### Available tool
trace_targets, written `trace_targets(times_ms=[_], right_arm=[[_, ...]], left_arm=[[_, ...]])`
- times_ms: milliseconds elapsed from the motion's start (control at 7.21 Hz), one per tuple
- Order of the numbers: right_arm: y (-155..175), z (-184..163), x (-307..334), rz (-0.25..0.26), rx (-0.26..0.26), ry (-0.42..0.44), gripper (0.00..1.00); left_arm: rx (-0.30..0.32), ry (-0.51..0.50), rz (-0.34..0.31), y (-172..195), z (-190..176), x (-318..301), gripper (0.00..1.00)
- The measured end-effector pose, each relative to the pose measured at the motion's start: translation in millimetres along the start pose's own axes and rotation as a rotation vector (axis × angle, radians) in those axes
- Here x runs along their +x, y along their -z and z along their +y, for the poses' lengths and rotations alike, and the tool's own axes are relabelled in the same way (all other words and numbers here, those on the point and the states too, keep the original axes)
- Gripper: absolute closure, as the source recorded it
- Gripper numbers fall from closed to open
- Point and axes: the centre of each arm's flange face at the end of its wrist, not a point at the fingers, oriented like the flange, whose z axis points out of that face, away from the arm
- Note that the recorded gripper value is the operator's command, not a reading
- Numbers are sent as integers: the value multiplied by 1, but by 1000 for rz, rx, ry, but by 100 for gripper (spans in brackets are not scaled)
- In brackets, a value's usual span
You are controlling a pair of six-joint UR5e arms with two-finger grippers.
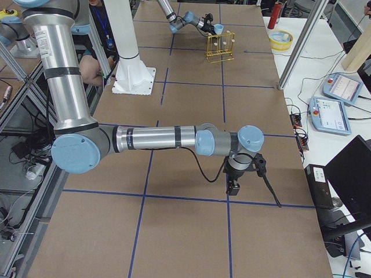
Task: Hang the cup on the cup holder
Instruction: 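Lift the cup with the left gripper and tilt it sideways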
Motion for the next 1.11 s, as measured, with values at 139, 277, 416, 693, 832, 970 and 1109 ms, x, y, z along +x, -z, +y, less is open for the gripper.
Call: trace_targets(times_ms=[139, 277, 416, 693, 832, 970, 1109], right_arm=[[0, 0, 0, 0, 0, 0, 0], [0, 0, 0, 0, 0, 0, 0], [0, 0, 0, 0, 0, 0, 0], [0, 0, 0, 0, 0, 0, 0], [0, 0, 0, 0, 0, 0, 0], [0, 0, 0, 0, 0, 0, 0], [0, 0, 0, 0, 0, 0, 0]], left_arm=[[0, 2, 0, 0, 0, 0, 62], [4, 1, -2, 0, -1, 0, 69], [11, 1, -4, 0, -2, 0, 69], [24, 9, 7, 3, -10, 5, 69], [32, 18, 28, 9, -17, 15, 68], [40, 16, 45, 16, -25, 21, 70], [46, 0, 58, 30, -34, 23, 79]])
